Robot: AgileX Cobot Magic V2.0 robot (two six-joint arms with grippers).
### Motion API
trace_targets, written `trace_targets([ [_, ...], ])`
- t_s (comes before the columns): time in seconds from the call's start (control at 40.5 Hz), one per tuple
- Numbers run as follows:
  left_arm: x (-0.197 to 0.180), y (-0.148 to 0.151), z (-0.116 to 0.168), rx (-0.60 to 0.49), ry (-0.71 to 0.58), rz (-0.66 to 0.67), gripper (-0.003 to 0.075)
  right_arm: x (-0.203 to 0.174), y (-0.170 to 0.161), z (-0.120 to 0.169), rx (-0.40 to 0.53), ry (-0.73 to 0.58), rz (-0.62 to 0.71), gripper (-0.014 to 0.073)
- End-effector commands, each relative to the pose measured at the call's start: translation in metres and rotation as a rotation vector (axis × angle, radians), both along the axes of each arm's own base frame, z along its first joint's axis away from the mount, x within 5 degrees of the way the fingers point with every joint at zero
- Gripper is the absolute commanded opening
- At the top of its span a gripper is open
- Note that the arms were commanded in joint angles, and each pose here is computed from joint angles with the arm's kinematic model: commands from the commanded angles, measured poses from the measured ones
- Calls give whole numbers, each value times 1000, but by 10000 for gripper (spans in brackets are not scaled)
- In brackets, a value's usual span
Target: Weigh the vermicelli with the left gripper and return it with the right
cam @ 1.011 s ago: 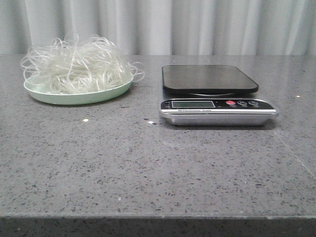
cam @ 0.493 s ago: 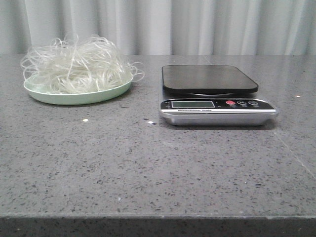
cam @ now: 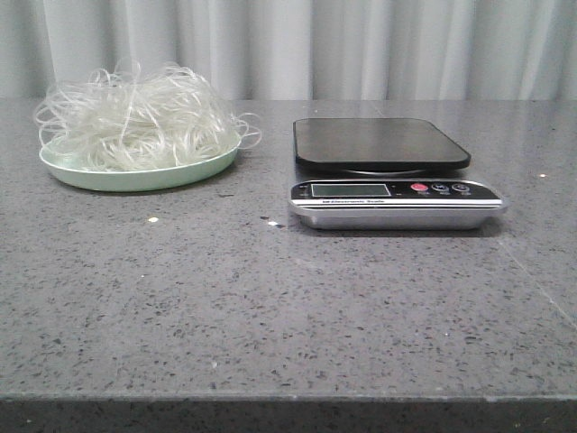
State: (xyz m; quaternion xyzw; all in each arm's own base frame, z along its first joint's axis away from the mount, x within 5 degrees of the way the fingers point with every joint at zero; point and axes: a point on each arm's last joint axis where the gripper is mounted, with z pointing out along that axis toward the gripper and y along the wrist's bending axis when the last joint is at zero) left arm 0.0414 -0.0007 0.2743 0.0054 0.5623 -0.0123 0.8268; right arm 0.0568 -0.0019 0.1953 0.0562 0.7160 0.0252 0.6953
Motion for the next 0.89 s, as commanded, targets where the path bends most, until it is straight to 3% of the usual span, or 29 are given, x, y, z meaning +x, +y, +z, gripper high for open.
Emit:
trace_targets([
  [0.0, -13, 0, 61, -23, -112, -11, 136, -2, -1, 11, -7, -107, -20, 150],
  [0.123, -7, -1, 116, -18, -60, -18, 136, -2, -1, 11, -7, -107, -20, 150],
  [0.247, 17, -2, 151, -12, 58, -24, 137, -2, -1, 11, -7, -107, -20, 150],
  [0.395, 65, -5, 164, -15, 283, -39, 139, -2, -1, 11, -7, -107, -20, 150],
  [0.567, 116, -9, 165, -28, 451, -58, 151, -2, -1, 10, -7, -99, -18, 150],
  [0.666, 140, -10, 164, -26, 523, -60, 236, -2, -1, 10, -6, -92, -17, 150],
  [0.863, 183, -12, 154, -33, 654, -71, 498, -2, -1, 8, -5, -75, -15, 150],
])
